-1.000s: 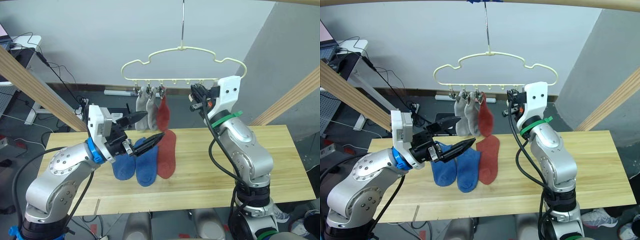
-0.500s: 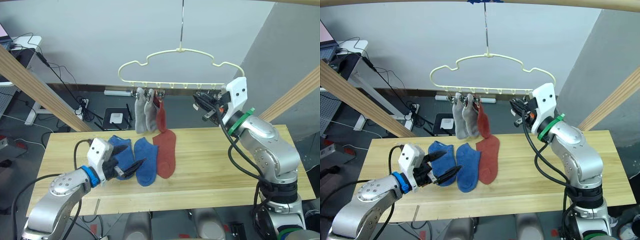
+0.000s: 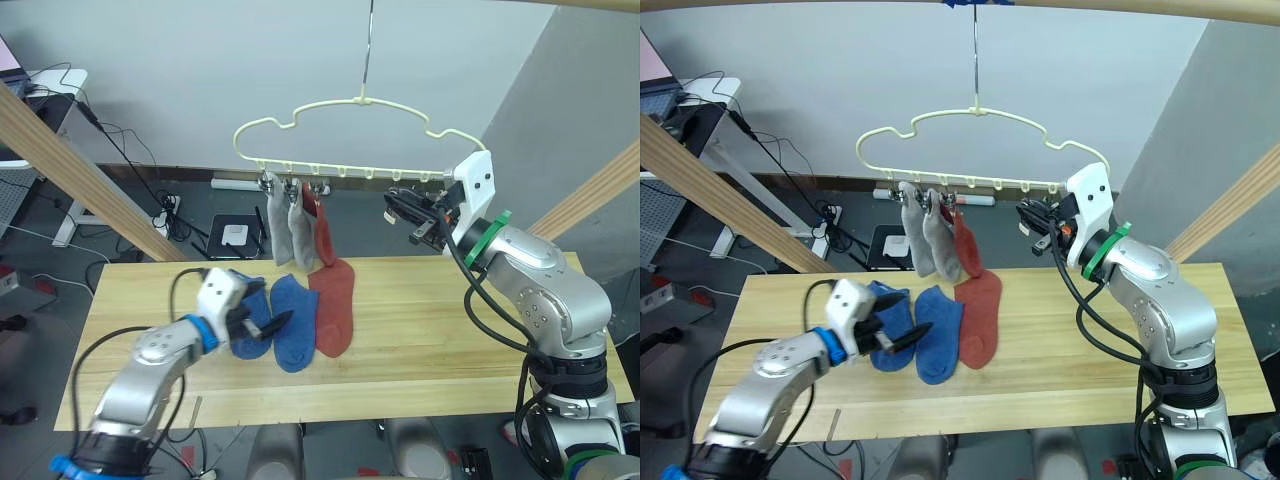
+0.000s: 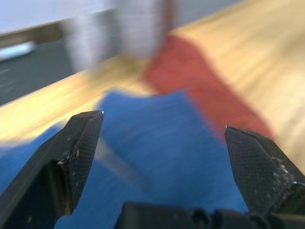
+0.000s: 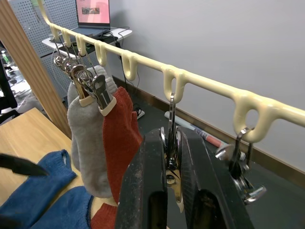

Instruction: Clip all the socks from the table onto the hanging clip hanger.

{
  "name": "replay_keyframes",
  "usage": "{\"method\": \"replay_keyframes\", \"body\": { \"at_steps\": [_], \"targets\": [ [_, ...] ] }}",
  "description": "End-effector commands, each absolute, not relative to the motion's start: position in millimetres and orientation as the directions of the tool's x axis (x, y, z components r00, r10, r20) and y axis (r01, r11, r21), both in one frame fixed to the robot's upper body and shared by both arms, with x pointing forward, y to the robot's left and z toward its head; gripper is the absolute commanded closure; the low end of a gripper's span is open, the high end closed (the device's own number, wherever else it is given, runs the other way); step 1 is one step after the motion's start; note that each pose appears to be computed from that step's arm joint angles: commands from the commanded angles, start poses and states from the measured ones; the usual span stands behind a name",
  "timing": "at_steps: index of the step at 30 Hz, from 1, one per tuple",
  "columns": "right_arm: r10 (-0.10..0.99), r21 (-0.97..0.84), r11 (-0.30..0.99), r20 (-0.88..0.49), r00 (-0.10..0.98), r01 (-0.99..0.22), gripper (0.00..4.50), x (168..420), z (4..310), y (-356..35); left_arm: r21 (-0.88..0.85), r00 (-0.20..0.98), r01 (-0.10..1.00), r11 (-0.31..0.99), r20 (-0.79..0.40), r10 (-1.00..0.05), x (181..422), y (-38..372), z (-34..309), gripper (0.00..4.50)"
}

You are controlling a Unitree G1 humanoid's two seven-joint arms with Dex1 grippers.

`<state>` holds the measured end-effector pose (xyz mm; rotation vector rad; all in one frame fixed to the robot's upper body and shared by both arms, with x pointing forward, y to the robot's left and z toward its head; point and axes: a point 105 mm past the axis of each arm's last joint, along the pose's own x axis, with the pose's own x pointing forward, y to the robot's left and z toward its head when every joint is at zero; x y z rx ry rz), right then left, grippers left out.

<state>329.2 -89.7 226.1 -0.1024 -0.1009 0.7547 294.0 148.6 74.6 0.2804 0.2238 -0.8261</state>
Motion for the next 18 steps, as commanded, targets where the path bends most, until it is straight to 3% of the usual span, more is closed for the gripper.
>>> {"method": "replay_keyframes", "body": {
  "at_steps": [1,6,9,13,18],
  "targets": [
    [0.672,-0.13,0.739,0.074,0.737,-0.661,4.45,328,231,-93,0.238,0.591,0.807,0.54,-0.307,-0.746,304,113,71,0.0],
    [0.662,-0.129,0.748,0.076,0.746,-0.651,4.45,328,231,-93,0.293,0.575,0.816,0.498,-0.329,-0.749,332,78,56,0.0],
    [0.648,-0.133,0.76,0.081,0.757,-0.636,4.45,329,233,-94,0.336,0.566,0.823,0.459,-0.4,-0.721,347,62,38,0.0],
    [0.64,-0.136,0.767,0.084,0.764,-0.627,4.45,329,234,-94,0.381,0.542,0.837,0.393,-0.483,-0.688,352,55,23,0.0],
    [0.631,-0.135,0.774,0.083,0.771,-0.619,4.45,329,234,-96,0.418,0.517,0.848,0.327,-0.509,-0.689,349,56,19,1.22]
  ]
}}
